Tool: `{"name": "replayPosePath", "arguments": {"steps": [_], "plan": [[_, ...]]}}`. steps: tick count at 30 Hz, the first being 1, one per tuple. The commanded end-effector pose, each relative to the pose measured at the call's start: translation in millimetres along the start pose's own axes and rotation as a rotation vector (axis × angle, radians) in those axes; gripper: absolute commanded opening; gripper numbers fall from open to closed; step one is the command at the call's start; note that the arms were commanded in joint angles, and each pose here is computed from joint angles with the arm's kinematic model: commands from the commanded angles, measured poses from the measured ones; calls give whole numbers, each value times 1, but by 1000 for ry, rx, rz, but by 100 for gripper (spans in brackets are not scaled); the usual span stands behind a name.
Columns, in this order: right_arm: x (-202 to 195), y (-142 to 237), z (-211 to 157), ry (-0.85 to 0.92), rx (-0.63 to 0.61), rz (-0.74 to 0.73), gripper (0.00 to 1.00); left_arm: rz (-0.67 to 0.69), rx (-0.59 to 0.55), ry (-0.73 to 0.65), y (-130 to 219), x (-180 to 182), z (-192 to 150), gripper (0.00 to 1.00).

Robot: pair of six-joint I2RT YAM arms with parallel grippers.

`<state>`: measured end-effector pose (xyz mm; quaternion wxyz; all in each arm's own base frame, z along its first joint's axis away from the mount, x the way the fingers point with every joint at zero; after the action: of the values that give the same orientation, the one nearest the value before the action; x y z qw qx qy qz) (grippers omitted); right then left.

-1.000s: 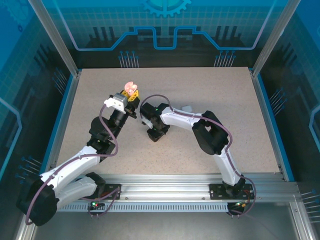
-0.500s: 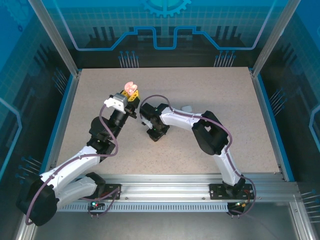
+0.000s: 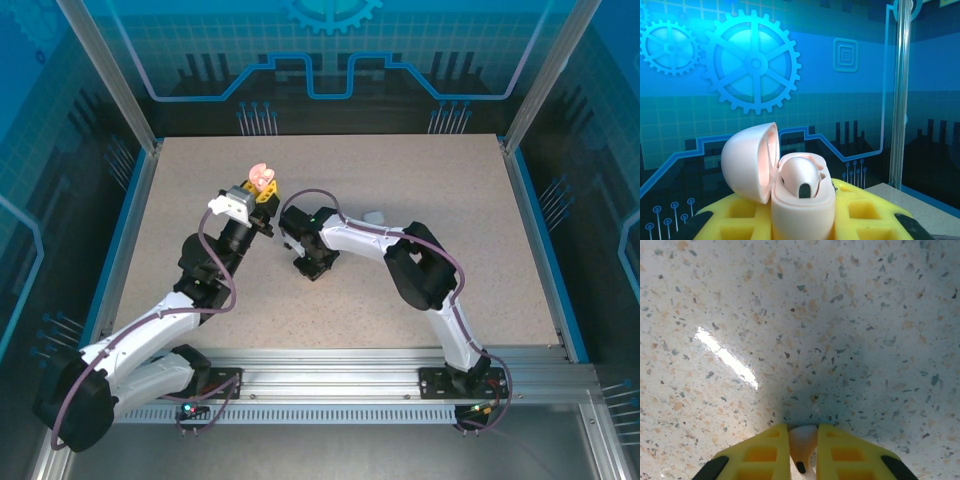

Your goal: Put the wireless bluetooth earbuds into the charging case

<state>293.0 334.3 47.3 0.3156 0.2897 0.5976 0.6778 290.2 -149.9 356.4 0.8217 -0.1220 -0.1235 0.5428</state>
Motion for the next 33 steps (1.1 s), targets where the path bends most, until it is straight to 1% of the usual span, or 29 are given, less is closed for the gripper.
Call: {"name": "replayPosePath", "arguments": {"steps": [1,8,14,18,23,28,30,33], "plan": [[-1,4,-3,-34,-15,-30,13,2,-44,10,0,3,13,0],[-16,49,5,-135,-154,-16,12,-22,-48,12,-2,0,17,0],[-46,101,5,-241,-299,-46,12,-73,-48,11,-3,-7,19,0],[-72,156,3,-312,-439,-66,12,-136,-59,10,-4,-17,22,0],[-96,240,-5,-366,-658,-93,14,-230,-79,25,-5,-33,28,0],[-103,329,-18,-375,-930,-85,17,-333,-87,-2,-6,-61,29,0],[-103,357,-24,-373,-1017,-69,17,-366,-83,-17,-8,-72,28,0],[-98,390,-31,-360,-1119,-26,18,-403,-71,-35,-12,-88,24,0]]}}
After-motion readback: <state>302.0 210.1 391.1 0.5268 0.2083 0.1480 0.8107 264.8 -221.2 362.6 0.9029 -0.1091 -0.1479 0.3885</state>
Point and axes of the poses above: each hand's point on the last joint's axis, 136 mm out from that joint toward the fingers, its own y axis back along the fingers, its own x axis along the line the jaws close on, z = x × y, the point moved 3 cm from there along y, back along the fingers, and after that the axes turned 4 degrees about -y, right-handed, at the moved point
